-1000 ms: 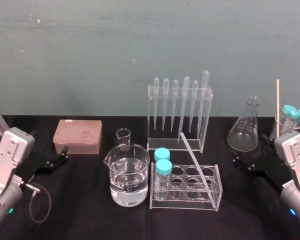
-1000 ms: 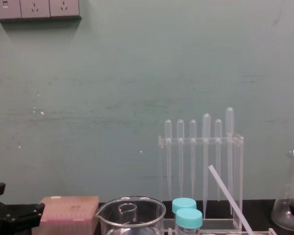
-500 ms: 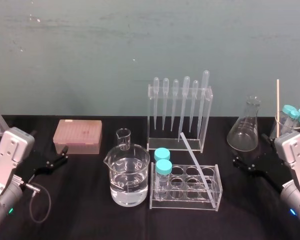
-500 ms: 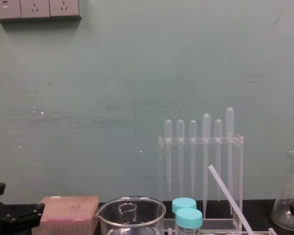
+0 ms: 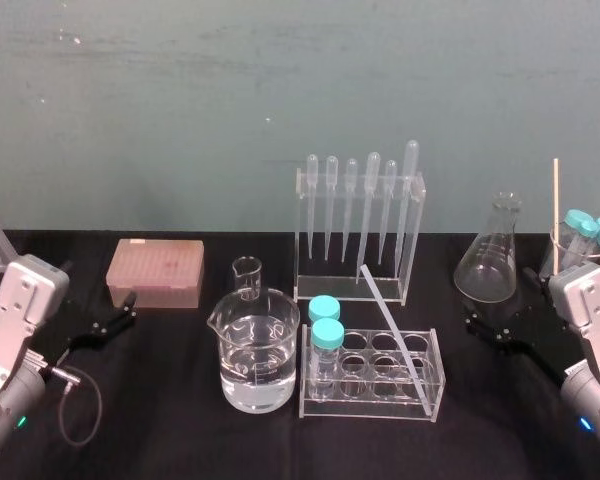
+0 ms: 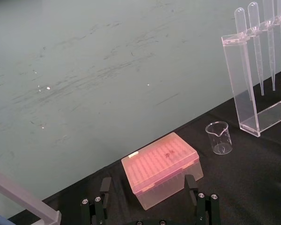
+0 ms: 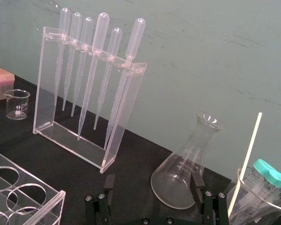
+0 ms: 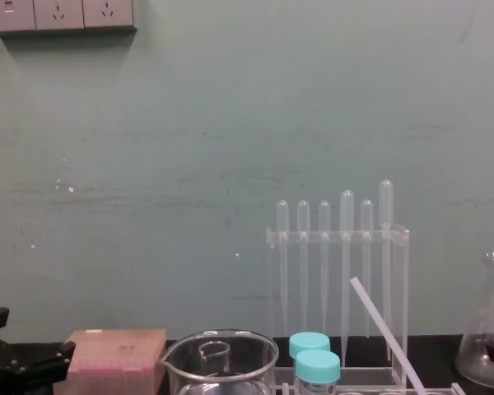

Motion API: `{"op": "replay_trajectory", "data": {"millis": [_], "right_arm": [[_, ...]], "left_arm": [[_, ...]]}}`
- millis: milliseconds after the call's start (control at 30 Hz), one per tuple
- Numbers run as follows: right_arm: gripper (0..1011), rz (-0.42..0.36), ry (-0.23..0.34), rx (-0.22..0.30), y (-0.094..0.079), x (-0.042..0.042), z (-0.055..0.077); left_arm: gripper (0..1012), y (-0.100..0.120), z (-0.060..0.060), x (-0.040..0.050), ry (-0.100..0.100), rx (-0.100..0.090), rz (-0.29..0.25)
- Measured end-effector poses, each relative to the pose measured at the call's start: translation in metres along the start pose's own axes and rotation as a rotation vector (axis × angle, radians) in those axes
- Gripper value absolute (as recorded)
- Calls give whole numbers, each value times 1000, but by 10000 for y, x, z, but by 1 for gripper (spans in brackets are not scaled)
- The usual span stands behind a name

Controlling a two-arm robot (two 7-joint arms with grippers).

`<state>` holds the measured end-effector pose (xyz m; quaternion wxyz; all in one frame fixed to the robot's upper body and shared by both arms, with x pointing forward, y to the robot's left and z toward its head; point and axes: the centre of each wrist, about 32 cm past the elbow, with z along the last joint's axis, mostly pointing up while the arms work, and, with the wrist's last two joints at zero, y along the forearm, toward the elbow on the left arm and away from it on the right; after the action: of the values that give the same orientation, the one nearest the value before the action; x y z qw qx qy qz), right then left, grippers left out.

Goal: Pick up the stirring rod with one hand, then place it down.

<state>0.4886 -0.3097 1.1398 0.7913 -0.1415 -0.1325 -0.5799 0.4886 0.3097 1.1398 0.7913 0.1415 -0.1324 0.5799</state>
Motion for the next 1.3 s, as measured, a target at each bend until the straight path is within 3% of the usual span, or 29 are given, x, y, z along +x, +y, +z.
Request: {"op": "replay_trajectory", "data": {"millis": [1300], "right_arm": [[1010, -6, 6, 4, -10, 16, 10]], "left_arm": [[1000, 0, 0, 0, 0, 0, 0]]}}
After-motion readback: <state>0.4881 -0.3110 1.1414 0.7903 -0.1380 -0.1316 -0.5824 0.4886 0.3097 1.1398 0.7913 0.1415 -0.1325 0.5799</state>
